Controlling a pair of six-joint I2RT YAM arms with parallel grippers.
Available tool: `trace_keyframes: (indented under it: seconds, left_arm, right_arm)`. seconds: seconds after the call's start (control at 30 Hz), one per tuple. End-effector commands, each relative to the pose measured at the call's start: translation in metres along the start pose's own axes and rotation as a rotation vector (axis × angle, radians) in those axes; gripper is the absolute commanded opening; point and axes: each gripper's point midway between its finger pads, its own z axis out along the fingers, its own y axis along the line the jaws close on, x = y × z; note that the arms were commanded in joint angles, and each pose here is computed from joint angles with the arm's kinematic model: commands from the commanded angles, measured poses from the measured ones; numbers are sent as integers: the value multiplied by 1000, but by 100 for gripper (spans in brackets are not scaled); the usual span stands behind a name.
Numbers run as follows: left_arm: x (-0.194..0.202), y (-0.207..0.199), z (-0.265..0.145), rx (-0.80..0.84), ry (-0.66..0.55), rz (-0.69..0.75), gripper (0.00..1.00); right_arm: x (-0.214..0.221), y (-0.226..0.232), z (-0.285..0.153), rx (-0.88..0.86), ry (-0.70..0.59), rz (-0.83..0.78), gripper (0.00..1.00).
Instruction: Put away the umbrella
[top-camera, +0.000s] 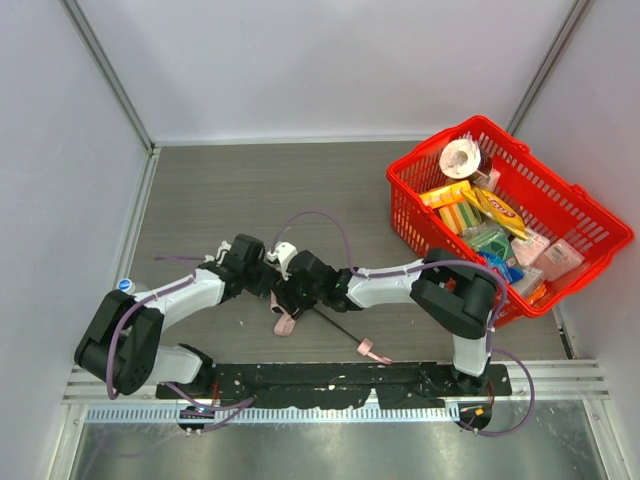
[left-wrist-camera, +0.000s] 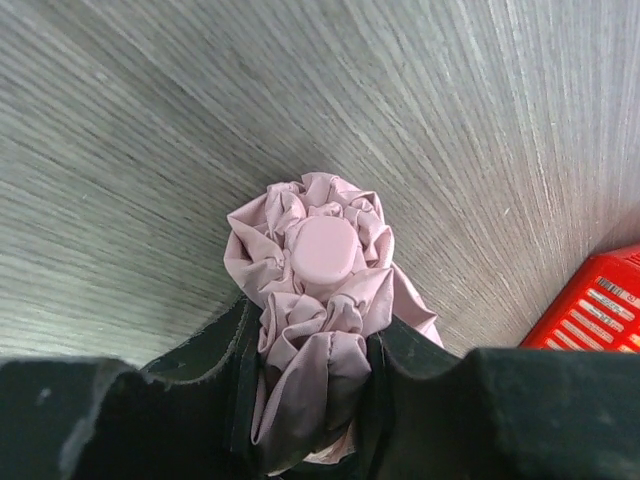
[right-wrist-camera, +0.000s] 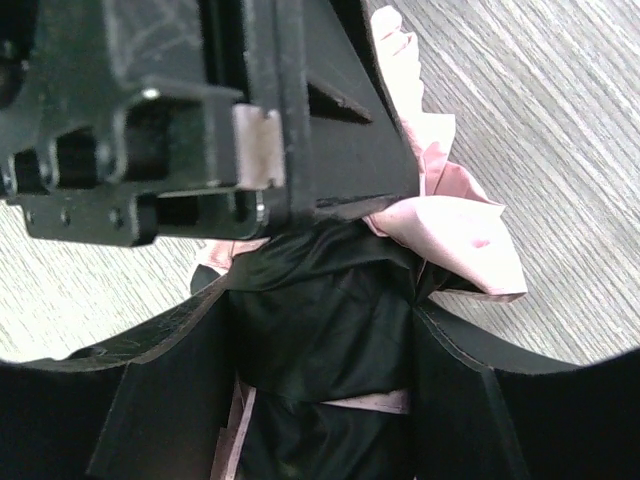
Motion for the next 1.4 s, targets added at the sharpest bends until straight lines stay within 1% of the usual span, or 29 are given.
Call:
trace_keyframes:
  seconds: [0.0, 0.17, 0.27, 0.4, 0.47, 0.5, 0.53, 0.57, 0.6, 0.63, 0.67, 0.7, 0.73, 0.77, 0.8, 0.83, 0.87, 0.9, 0.93, 0.97, 1.07, 1.13, 1.3, 1.37]
  left_arm:
    - [25, -10, -15, -25, 151, -64, 0]
    - [32, -3, -18, -67, 193, -100, 0]
    - [36, -1, -21, -93, 220, -112, 0]
    - [46, 2, -24, -122, 286, -125, 0]
    - [52, 4, -24, -132, 318, -137, 0]
    - [53, 4, -25, -136, 325, -138, 0]
    - [52, 5, -25, -135, 322, -142, 0]
    - [50, 7, -25, -130, 308, -139, 0]
    - [48, 10, -24, -128, 290, -136, 0]
    - [46, 9, -22, -104, 275, -138, 0]
    - [44, 7, -21, -79, 261, -130, 0]
    - [40, 8, -20, -62, 236, -109, 6]
    - [36, 7, -20, -54, 211, -85, 20]
    - [30, 8, -19, -46, 181, -50, 49]
    - [26, 6, -20, -29, 154, -19, 66]
    - [22, 5, -19, -14, 133, 8, 75]
    - [19, 2, -20, 12, 113, 31, 83]
    - [14, -2, -21, 45, 86, 58, 90]
    - [12, -2, -22, 61, 69, 70, 92]
    - [10, -3, -22, 80, 55, 84, 99]
    - [2, 1, -22, 74, 4, 130, 100]
    - [-1, 2, -20, 73, -19, 160, 100]
    - [2, 8, -5, 35, -16, 211, 100]
    - [7, 10, 1, 16, -5, 217, 98]
  right_arm:
    - [28, -13, 2, 88, 66, -118, 66]
    - [23, -28, -6, 204, 64, -208, 68]
    - [29, -44, -8, 287, 108, -320, 68]
    - [45, -57, -3, 349, 157, -371, 66]
    - [57, -61, 5, 353, 194, -367, 59]
    - [68, -63, 10, 351, 224, -364, 43]
    - [74, -59, 13, 322, 234, -348, 35]
    - [79, -57, 17, 307, 235, -324, 23]
    - [86, -52, 18, 268, 247, -307, 16]
    - [88, -49, 19, 250, 249, -280, 5]
    - [89, -44, 20, 209, 252, -256, 1]
    - [88, -42, 20, 189, 240, -237, 1]
    - [91, -37, 19, 145, 245, -219, 1]
    - [94, -36, 18, 114, 246, -196, 1]
    - [91, -36, 17, 92, 240, -183, 1]
    - [93, -31, 16, 45, 244, -123, 1]
    - [88, -28, 14, 8, 230, -95, 1]
    - [87, -25, 12, -39, 219, -51, 1]
    - [79, -22, 10, -67, 197, -15, 1]
    - [79, -23, 7, -104, 195, 22, 1]
    - [55, -11, 0, -242, 130, 134, 1]
    - [45, 4, -10, -401, 111, 218, 1]
    - [25, 7, -12, -531, 110, 324, 1]
    - [17, 9, -15, -577, 99, 387, 1]
